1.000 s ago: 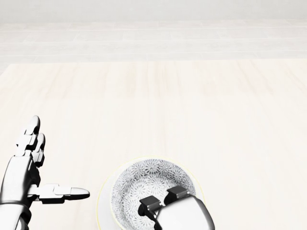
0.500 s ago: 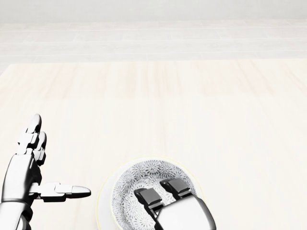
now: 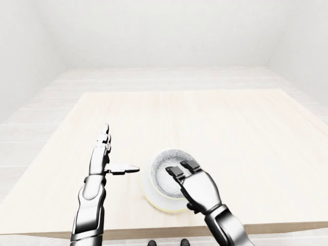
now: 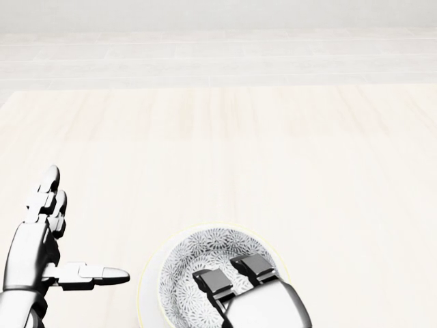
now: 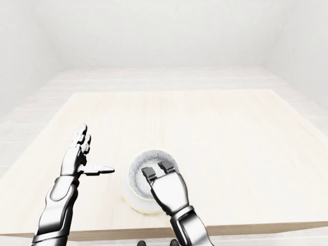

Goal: Put the bowl on the plate.

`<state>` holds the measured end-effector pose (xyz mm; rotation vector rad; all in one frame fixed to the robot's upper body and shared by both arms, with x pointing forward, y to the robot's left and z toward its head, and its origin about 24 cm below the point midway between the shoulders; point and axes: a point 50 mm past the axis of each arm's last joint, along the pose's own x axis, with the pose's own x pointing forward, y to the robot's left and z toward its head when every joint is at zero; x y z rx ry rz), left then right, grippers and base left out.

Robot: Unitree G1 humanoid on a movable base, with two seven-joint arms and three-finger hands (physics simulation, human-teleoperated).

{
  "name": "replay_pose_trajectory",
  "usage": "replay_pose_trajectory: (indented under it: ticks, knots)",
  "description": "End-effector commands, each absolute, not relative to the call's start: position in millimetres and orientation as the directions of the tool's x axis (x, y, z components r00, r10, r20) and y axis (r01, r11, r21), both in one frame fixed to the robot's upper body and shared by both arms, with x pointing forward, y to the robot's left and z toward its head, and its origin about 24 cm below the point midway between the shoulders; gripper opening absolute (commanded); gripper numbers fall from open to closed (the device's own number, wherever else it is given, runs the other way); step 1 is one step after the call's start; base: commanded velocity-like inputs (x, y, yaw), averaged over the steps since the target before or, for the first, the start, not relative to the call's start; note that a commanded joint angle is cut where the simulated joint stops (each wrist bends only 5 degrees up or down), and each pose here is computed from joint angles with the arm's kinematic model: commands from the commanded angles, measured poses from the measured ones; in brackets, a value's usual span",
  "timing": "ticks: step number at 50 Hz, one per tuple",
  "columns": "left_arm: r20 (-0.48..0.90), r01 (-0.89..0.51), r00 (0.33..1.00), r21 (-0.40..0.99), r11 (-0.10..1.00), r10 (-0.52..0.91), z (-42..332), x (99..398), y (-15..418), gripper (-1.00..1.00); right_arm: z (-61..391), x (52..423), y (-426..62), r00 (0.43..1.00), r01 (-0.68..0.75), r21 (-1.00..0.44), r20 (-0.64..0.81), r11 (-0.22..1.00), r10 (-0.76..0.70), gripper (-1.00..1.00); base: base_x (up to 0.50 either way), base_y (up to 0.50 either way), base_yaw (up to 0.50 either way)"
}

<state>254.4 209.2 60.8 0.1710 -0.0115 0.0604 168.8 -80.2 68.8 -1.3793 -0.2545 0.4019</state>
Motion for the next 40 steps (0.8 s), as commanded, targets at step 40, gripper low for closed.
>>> replay_pose_trajectory:
  ticks: [40]
  knots:
    - [0.02,-0.065,0.998,0.18,0.982,0.063,63.1,255.6,210.3,1.0,125.4,156.3,-148.3,0.978,0.016,-0.961,0.072,0.277,0.194,0.55,0.0,0.0,0.0]
